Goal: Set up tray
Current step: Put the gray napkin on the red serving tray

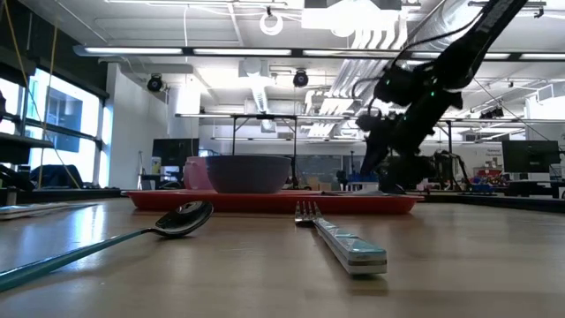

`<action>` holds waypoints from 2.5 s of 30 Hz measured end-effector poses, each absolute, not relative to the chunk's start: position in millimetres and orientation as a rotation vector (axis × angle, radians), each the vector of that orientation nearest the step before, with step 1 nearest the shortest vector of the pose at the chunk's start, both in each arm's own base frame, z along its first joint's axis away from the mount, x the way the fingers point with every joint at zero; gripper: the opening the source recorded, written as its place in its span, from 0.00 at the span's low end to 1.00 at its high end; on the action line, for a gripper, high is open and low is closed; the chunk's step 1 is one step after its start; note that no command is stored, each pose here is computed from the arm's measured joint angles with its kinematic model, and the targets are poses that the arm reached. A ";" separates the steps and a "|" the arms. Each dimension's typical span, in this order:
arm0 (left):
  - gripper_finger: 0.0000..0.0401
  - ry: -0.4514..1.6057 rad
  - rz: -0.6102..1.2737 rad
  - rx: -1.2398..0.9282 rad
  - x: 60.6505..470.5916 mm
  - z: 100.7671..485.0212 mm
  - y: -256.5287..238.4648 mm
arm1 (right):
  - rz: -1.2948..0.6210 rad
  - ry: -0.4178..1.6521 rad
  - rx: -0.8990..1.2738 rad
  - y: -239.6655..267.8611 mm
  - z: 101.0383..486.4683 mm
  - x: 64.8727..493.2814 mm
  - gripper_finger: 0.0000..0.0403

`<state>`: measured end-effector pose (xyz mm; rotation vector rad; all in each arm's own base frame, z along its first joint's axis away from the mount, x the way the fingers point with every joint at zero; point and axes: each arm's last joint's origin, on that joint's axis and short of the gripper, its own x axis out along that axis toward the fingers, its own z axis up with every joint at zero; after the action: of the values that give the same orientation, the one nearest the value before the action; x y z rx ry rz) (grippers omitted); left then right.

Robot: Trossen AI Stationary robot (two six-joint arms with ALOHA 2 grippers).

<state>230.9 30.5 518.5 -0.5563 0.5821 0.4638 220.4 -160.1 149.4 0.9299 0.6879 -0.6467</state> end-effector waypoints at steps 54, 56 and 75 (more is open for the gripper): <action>0.38 0.597 0.419 -0.639 231.0 518.0 28.5 | -0.708 0.582 0.528 -191.5 160.0 243.8 0.37; 0.38 0.597 0.418 -0.637 231.0 518.0 28.5 | -0.699 0.571 0.509 -191.3 180.0 245.4 0.41; 0.38 0.603 0.414 -0.496 231.0 518.5 29.7 | -0.587 1.012 0.910 -127.8 225.6 253.3 0.24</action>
<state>231.0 29.7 518.5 -0.4959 0.6035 0.4142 253.3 -127.8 225.6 0.9099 1.0118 -0.5868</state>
